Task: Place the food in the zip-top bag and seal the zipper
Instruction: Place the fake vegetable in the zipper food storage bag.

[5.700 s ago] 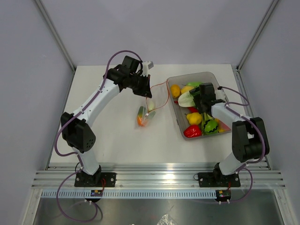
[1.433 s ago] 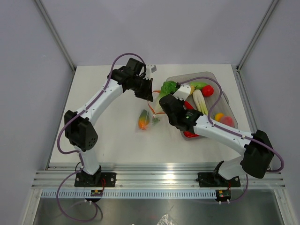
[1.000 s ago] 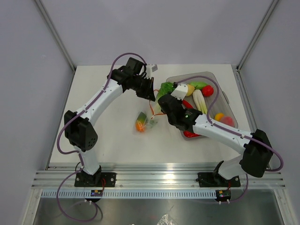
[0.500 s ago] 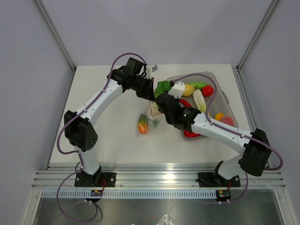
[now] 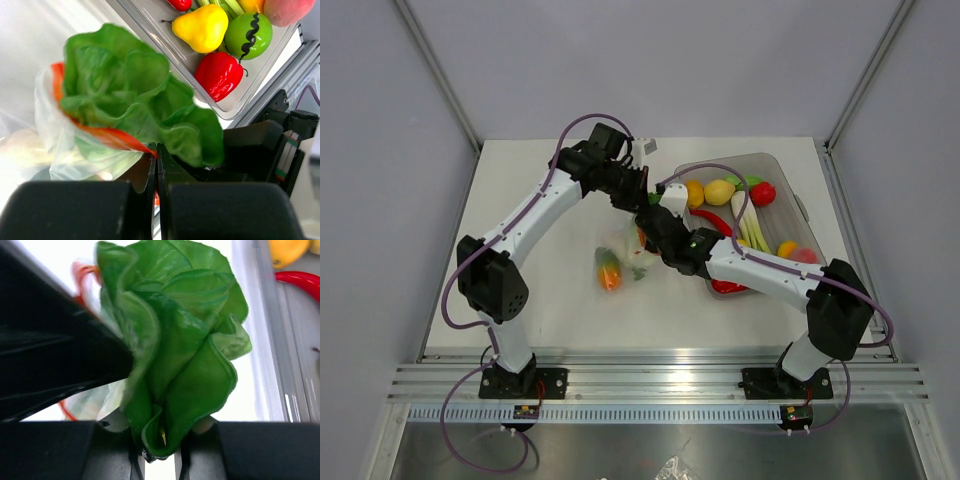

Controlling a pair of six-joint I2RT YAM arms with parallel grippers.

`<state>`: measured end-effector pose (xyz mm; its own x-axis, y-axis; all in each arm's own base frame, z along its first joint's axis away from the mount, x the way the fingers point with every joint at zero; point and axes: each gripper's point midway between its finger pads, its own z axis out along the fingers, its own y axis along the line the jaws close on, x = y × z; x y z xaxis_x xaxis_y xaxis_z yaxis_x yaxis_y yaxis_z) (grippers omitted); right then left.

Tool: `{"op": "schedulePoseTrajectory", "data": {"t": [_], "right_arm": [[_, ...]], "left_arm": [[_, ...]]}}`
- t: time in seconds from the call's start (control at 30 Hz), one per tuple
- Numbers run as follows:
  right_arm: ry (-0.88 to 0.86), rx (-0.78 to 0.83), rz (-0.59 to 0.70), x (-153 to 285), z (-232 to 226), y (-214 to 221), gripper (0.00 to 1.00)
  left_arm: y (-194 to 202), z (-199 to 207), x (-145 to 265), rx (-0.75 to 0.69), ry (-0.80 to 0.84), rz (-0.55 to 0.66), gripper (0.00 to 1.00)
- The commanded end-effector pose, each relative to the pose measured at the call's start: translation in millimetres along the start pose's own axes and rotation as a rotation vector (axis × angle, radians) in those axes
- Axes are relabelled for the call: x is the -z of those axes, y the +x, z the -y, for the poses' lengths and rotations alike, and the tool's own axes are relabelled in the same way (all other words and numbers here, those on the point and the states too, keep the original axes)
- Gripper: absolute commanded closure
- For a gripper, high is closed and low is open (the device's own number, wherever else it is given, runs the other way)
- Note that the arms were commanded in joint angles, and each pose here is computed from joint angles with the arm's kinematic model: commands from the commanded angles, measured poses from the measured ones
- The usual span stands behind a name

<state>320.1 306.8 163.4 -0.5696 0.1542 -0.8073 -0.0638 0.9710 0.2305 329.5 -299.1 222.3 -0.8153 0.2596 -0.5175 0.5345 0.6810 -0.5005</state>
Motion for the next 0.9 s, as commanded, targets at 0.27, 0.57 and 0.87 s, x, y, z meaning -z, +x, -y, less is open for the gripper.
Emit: {"op": "schedulePoseTrajectory", "data": {"t": [0.27,0.57,0.87], "right_arm": [[-0.407,0.227,-0.148,22.3,-68.6,23.4,0.83],[-0.372,0.17,-0.125,43.8,-53.1,0.2,0.5],[-0.303,0.109,-0.048,76.1,-26.3,-37.1,0.19]], "left_arm": [[-28.9,48.7,38.5,-0.095,0.148,0.138,1.0],[-22.2,39.8,43.6,-0.089,0.138,0.143,1.0],[-35.7,48.1,33.0,-0.085,0.205,0.137,1.0]]}}
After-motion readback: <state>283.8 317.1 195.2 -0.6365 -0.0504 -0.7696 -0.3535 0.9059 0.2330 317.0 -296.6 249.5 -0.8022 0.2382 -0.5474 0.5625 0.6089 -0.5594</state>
